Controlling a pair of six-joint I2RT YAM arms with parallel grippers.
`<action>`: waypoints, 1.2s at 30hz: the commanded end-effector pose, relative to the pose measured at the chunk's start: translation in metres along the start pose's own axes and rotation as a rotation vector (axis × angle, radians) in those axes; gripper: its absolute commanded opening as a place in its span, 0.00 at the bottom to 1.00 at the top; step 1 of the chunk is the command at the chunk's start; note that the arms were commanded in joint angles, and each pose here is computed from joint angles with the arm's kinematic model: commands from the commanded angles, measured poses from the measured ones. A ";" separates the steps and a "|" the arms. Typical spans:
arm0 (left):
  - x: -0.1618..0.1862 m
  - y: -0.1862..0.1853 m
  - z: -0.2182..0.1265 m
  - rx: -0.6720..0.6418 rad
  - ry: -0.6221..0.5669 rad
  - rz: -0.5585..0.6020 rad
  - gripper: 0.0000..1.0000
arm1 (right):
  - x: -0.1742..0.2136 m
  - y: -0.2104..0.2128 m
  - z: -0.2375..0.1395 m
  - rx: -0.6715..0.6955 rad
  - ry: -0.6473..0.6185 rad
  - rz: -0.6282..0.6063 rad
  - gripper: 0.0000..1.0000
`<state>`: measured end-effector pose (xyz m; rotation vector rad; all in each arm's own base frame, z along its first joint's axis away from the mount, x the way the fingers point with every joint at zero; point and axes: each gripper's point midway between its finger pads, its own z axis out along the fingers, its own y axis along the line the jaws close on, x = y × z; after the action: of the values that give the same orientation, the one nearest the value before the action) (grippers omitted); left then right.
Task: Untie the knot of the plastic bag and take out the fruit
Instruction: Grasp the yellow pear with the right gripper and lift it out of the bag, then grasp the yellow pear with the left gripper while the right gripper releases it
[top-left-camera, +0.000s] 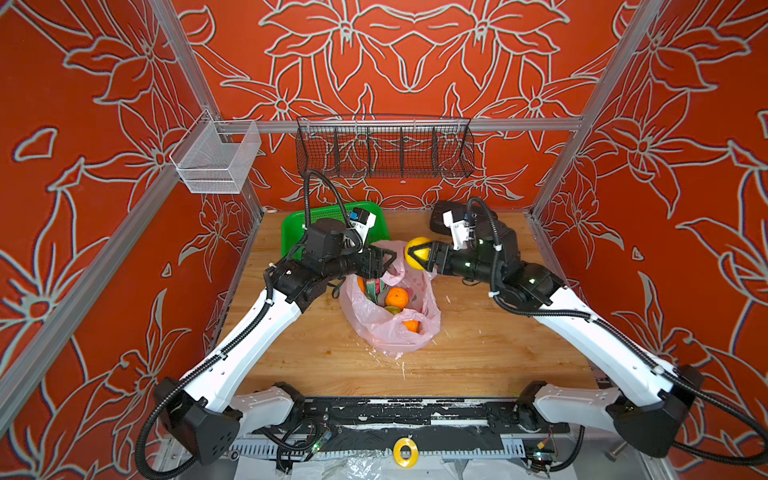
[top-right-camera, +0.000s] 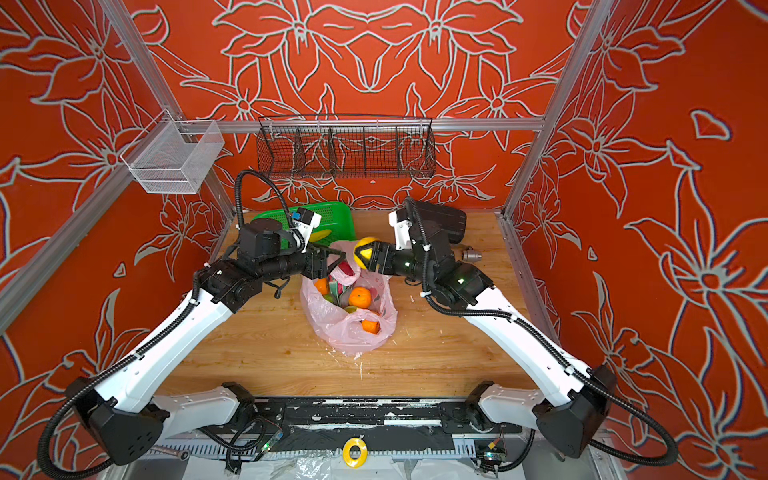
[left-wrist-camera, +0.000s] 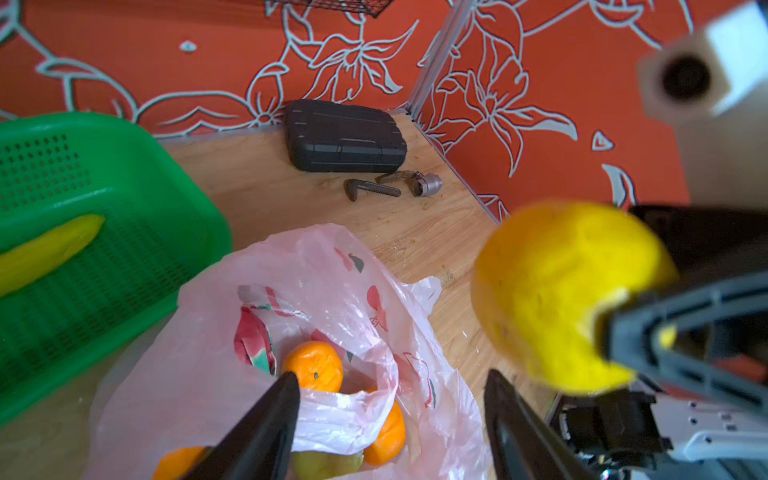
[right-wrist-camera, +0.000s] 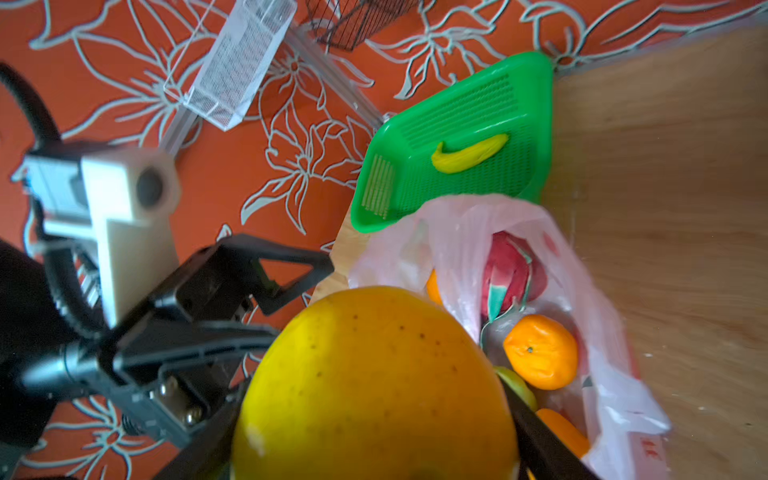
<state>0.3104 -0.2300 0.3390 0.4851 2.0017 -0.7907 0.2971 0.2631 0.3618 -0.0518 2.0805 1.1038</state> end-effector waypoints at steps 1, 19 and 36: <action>-0.028 -0.026 -0.004 0.063 -0.117 0.224 0.73 | -0.037 0.012 -0.012 -0.004 -0.080 0.034 0.59; -0.100 -0.037 0.016 0.058 -0.488 0.417 0.99 | -0.079 0.043 0.029 -0.239 -0.084 0.253 0.60; -0.121 -0.033 0.051 0.036 -0.516 0.450 0.90 | -0.068 0.040 0.033 -0.267 -0.057 0.298 0.61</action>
<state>0.3846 -0.2913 0.4121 0.6528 1.4128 -0.6120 0.3566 0.2925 0.4091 0.1727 1.9646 1.4960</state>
